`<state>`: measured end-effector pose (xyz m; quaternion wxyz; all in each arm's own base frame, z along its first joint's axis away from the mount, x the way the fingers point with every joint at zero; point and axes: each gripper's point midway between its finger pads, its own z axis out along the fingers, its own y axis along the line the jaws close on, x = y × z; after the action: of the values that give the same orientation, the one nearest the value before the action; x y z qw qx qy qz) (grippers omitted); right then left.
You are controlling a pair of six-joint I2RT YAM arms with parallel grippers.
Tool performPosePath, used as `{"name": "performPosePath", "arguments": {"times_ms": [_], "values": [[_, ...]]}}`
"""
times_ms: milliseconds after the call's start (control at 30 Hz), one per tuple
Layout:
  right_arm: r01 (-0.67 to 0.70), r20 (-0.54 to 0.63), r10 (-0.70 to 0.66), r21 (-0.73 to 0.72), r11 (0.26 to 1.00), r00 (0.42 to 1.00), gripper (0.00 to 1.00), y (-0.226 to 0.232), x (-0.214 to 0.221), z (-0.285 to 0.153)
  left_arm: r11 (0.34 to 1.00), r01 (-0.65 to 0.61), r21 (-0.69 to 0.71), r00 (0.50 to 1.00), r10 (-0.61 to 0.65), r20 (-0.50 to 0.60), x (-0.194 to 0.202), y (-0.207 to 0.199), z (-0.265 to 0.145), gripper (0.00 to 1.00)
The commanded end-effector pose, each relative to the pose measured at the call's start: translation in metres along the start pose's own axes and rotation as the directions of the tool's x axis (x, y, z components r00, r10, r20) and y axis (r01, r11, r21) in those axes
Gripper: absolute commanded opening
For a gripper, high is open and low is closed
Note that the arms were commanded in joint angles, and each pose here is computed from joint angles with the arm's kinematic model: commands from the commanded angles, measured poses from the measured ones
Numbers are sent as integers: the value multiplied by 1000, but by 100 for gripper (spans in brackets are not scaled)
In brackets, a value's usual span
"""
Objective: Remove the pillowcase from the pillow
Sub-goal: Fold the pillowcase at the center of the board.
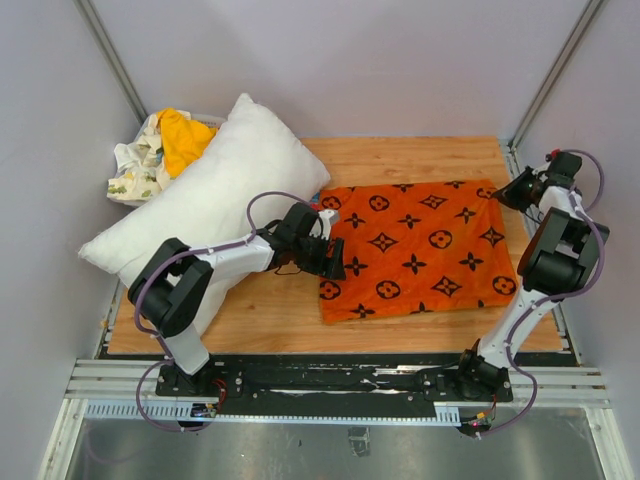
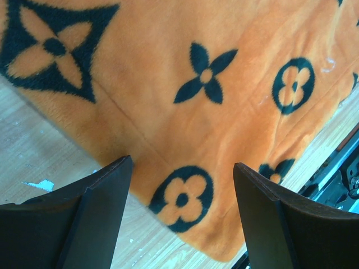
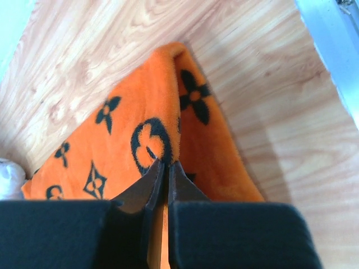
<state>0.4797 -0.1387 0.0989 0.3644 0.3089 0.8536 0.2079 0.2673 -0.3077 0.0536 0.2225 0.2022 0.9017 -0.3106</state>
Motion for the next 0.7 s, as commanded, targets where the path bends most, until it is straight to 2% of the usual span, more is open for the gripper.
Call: {"name": "performPosePath", "arguments": {"times_ms": [0, 133, 267, 367, 467, 667], "values": [[-61, -54, 65, 73, 995, 996, 2, -43, 11, 30, 999, -30, 23, 999, 29, 37, -16, -8, -3, 78], [-43, -36, 46, 97, 994, 998, 2, -46, 15, 27, 990, -75, 115, 993, 64, 101, -29, -29, -10, 79], [-40, -56, 46, 98, 994, 997, 2, -47, 20, 27, 965, -148, 218, 970, 98, 225, -62, -60, -15, 80], [-47, -75, 54, 95, 994, 996, 2, -49, 27, 29, 954, -193, 230, 951, 124, 284, -81, -73, -10, 80], [-45, -79, 53, 95, 994, 995, 3, -50, 30, 28, 964, -147, 222, 963, 88, 256, -74, -61, 12, 79], [-38, -38, 40, 58, 998, 998, 3, -32, 12, 16, 978, -33, 207, 985, -3, 170, -28, -31, 49, 77]]}}
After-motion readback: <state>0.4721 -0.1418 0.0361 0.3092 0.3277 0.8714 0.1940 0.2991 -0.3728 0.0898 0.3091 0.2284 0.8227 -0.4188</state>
